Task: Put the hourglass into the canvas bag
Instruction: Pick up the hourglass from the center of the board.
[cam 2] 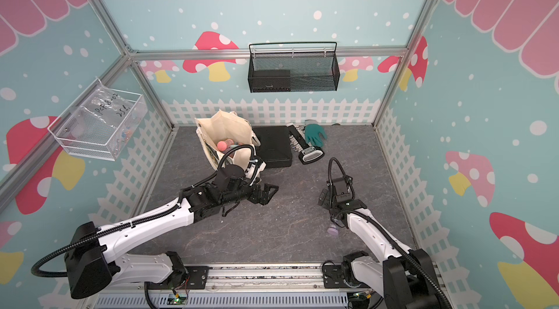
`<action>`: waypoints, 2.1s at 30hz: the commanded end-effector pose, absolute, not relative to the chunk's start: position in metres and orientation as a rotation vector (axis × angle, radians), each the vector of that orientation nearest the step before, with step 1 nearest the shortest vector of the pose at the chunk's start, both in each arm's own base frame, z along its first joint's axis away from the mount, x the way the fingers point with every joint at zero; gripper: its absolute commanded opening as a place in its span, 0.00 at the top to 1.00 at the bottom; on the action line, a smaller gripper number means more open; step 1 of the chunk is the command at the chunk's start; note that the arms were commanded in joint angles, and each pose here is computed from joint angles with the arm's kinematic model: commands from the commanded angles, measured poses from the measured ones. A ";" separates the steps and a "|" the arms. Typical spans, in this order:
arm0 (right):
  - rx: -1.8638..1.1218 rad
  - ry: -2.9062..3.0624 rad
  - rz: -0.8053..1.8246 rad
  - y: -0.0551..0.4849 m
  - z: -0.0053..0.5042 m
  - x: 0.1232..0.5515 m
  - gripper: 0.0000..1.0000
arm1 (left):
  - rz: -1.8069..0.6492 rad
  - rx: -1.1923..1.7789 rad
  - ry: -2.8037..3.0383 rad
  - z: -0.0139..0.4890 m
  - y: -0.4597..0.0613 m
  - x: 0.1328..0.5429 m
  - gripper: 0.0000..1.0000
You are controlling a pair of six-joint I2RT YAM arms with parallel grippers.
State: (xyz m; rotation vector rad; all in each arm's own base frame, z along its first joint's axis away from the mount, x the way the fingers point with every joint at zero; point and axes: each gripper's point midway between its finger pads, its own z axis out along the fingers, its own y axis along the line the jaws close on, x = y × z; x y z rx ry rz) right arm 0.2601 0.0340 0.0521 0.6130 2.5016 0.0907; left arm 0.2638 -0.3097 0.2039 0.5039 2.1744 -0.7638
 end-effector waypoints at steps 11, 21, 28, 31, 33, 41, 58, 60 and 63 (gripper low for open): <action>0.745 2.584 0.024 0.023 0.021 0.230 0.26 | -0.796 0.501 2.176 0.197 -0.313 0.259 0.01; 0.653 2.613 -0.003 0.023 0.019 0.230 0.39 | -0.771 0.503 2.178 0.196 -0.309 0.259 0.01; 0.590 2.642 0.052 0.032 0.013 0.229 0.46 | -0.772 0.511 2.178 0.198 -0.310 0.259 0.01; 0.574 2.618 0.059 0.032 0.017 0.231 0.50 | -0.772 0.510 2.179 0.198 -0.310 0.259 0.01; 0.561 2.601 0.080 0.033 0.022 0.233 0.54 | -0.773 0.507 2.180 0.199 -0.310 0.259 0.01; 0.434 2.504 0.249 0.053 0.049 0.249 0.65 | -0.798 0.483 2.177 0.204 -0.311 0.259 0.01; 0.343 2.262 0.724 0.113 0.131 0.289 0.71 | -0.897 0.488 2.123 0.198 -0.322 0.238 0.01; 0.344 2.233 0.766 0.118 0.141 0.294 0.72 | -0.909 0.490 2.123 0.195 -0.327 0.235 0.01; 0.328 2.181 0.837 0.128 0.158 0.300 0.72 | -0.935 0.500 2.102 0.191 -0.338 0.231 0.01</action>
